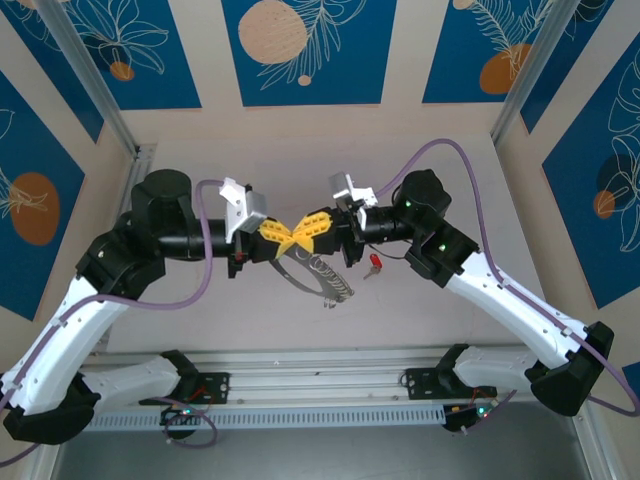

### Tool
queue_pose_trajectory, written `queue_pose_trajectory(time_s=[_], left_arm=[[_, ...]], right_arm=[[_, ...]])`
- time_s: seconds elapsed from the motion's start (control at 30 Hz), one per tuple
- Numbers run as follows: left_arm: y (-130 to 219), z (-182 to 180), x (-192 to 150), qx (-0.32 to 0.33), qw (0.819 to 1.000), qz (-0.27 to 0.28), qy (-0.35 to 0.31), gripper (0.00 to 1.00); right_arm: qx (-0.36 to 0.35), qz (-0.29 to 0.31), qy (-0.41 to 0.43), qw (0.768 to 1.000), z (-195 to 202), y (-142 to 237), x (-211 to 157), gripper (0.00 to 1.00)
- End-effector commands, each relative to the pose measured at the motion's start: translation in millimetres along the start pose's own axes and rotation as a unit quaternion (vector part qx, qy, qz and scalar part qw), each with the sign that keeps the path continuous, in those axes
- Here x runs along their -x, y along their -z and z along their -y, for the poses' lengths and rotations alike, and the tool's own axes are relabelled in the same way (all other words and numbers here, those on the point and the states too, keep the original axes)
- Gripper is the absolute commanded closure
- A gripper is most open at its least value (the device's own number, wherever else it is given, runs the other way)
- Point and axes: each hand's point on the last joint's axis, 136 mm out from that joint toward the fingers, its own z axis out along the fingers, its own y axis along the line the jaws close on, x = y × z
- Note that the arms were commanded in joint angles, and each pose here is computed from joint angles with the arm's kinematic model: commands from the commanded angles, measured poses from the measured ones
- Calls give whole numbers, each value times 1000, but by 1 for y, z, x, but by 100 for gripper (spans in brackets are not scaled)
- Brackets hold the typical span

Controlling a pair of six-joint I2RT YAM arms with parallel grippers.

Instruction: Put the keys on the keyring

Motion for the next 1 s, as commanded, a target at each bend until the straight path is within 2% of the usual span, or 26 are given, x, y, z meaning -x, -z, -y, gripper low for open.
queue_pose_trajectory(time_s=[0.0, 0.37, 0.5, 0.67, 0.83, 0.97], left_arm=[[-10, 2, -15, -16, 1000, -23, 11, 100], [-4, 0, -11, 3, 1000, -9, -5, 100], [-6, -5, -13, 12, 1000, -12, -7, 100], [-5, -6, -12, 15, 1000, -7, -10, 100], [-6, -7, -12, 17, 1000, -4, -11, 100], [-3, -3, -9, 10, 1000, 1, -15, 100]], right_arm=[[23, 19, 60, 998, -20, -6, 11, 100], [33, 5, 91, 995, -34, -11, 4, 100], [30, 2, 94, 995, -35, -10, 3, 82], [7, -11, 93, 996, -32, -5, -3, 66], [-16, -25, 81, 996, -29, 4, -11, 65], [-61, -37, 63, 995, -20, 18, -17, 68]])
